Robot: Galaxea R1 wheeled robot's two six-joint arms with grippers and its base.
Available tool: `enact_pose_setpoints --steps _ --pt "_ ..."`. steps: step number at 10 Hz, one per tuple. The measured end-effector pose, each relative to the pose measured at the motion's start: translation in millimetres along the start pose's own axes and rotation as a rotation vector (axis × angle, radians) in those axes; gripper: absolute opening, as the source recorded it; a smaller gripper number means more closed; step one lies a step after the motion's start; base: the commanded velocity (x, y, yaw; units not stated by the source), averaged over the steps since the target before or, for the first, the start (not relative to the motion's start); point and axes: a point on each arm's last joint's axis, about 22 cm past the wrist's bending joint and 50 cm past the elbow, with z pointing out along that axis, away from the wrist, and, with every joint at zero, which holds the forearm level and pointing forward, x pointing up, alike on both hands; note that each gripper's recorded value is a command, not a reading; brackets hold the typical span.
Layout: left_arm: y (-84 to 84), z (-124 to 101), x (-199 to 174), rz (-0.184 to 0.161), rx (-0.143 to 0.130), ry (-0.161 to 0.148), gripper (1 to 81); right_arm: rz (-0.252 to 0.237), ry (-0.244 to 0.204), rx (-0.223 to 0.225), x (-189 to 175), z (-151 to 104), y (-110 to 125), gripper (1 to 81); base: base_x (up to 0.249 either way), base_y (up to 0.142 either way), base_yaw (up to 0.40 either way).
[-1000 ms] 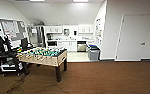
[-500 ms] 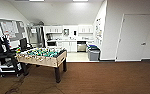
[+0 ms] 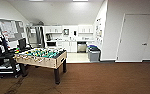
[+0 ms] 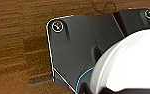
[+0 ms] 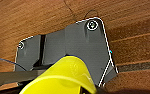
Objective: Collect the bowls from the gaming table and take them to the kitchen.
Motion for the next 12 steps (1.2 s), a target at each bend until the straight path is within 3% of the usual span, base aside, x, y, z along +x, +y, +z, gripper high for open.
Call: enact_pose_setpoints --steps 8,12 --pt "2.3 0.4 -0.4 0.001 -0.003 -0.001 1.0 0.0 0.0 0.001 -0.3 0.2 -0.5 1.0 0.147 0.0 0.0" --pt "-4.2 -0.9 -1.8 0.002 0.006 -0.002 1.0 0.0 -0.004 0.012 -3.2 3.3 -8.7 1.0 0.148 -0.072 0.0"
